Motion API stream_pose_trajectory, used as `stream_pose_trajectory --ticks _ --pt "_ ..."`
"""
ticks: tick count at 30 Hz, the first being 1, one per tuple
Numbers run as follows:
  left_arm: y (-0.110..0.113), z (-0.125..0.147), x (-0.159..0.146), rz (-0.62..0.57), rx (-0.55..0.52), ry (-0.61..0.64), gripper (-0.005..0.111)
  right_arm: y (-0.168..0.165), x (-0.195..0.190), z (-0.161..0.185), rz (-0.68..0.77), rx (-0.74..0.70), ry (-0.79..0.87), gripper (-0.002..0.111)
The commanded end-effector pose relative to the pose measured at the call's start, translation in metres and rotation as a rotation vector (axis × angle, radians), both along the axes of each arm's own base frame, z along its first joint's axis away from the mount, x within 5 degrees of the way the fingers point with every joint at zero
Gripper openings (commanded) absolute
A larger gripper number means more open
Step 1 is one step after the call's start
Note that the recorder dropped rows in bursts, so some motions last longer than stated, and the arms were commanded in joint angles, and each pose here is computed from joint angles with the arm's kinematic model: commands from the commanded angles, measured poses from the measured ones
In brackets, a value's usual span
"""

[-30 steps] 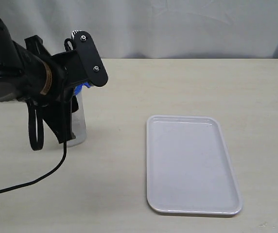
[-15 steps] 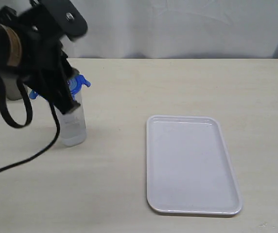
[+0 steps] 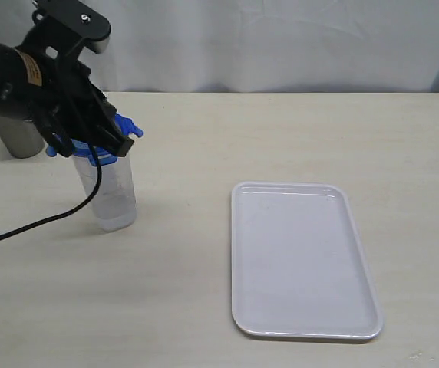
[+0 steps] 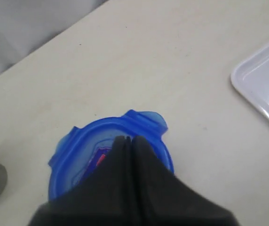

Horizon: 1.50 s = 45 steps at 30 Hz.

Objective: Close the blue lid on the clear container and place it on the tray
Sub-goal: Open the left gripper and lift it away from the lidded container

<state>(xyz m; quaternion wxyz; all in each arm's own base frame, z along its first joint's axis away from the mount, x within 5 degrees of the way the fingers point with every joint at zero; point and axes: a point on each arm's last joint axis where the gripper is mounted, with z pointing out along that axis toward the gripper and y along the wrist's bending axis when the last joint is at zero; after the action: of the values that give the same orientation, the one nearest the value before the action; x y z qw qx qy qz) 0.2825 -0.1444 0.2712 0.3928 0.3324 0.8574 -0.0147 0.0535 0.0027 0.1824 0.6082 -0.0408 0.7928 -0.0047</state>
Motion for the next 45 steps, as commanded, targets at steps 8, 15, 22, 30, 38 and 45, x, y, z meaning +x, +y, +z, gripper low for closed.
stream_pose_trajectory --ticks 8,15,22,30,38,45 --pt "-0.008 -0.037 0.011 -0.015 0.046 0.122 0.0 0.0 0.0 0.0 0.003 -0.009 -0.005 0.004" --pt "-0.007 -0.034 0.009 -0.015 0.043 0.117 0.0 0.0 0.0 0.0 0.003 -0.009 -0.005 0.004" --pt "-0.003 0.005 0.001 -0.012 -0.052 -0.038 0.002 0.0 0.0 0.0 0.003 -0.009 -0.005 0.004" --pt "0.027 0.036 -0.04 0.0 -0.254 -0.371 0.029 0.0 0.0 0.0 0.003 -0.009 -0.005 0.004" --pt "0.076 -0.02 -0.077 0.14 -0.419 -0.467 0.031 0.0 0.0 0.0 0.003 -0.009 -0.005 0.004" --pt "0.082 -0.041 -0.089 -0.048 -0.527 -0.445 0.031 0.0 0.0 0.0 0.003 -0.009 -0.005 0.004"
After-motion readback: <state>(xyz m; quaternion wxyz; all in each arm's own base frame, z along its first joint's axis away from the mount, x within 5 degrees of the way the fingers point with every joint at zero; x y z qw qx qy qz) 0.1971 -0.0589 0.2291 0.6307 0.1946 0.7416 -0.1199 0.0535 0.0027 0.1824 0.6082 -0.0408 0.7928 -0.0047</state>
